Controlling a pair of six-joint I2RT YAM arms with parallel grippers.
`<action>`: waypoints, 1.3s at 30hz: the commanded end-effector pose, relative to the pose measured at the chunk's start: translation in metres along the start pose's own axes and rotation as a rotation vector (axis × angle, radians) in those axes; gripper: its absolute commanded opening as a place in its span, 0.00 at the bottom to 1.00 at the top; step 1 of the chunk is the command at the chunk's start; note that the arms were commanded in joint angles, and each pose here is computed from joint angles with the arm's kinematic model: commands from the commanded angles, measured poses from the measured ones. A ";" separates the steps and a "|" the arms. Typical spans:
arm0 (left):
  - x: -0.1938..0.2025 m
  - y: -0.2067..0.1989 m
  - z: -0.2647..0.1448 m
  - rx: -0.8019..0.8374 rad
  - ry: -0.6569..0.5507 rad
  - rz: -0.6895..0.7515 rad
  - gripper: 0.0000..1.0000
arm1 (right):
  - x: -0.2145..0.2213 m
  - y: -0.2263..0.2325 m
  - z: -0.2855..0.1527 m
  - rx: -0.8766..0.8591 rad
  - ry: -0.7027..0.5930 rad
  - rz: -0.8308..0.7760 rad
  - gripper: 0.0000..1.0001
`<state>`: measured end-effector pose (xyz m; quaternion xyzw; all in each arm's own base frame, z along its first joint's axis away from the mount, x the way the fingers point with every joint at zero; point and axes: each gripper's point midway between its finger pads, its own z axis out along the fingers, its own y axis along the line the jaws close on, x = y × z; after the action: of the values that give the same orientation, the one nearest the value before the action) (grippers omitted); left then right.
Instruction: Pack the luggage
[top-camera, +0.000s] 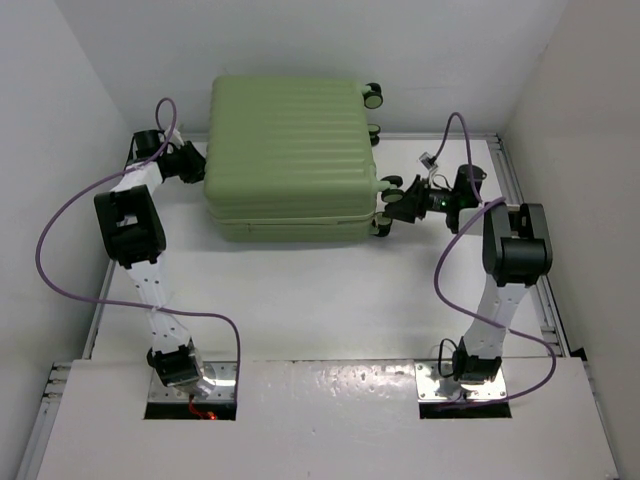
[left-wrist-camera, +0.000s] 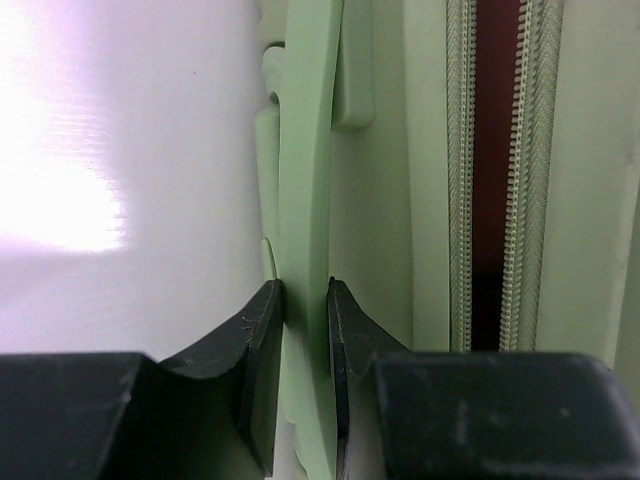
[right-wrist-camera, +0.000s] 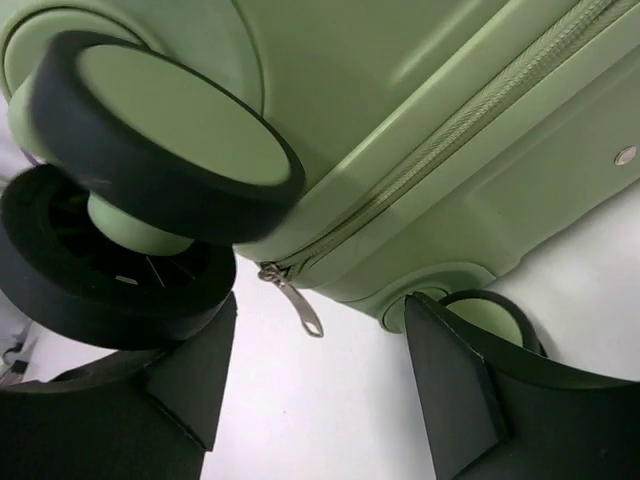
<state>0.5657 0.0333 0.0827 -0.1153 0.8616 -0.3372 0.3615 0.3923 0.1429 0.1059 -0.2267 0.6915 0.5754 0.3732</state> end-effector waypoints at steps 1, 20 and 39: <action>0.049 0.070 0.006 -0.149 0.109 -0.090 0.00 | -0.021 0.006 0.003 -0.079 0.016 -0.076 0.67; 0.044 0.069 0.006 -0.146 0.096 -0.078 0.00 | 0.008 0.037 0.019 -0.243 0.148 0.127 0.62; 0.043 0.070 0.006 -0.155 0.093 -0.087 0.00 | 0.032 0.041 0.029 -0.242 0.167 0.240 0.35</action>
<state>0.5663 0.0327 0.0829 -0.1165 0.8599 -0.3447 0.3580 0.3630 0.1727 0.1013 -0.1576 0.6886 0.6793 0.1990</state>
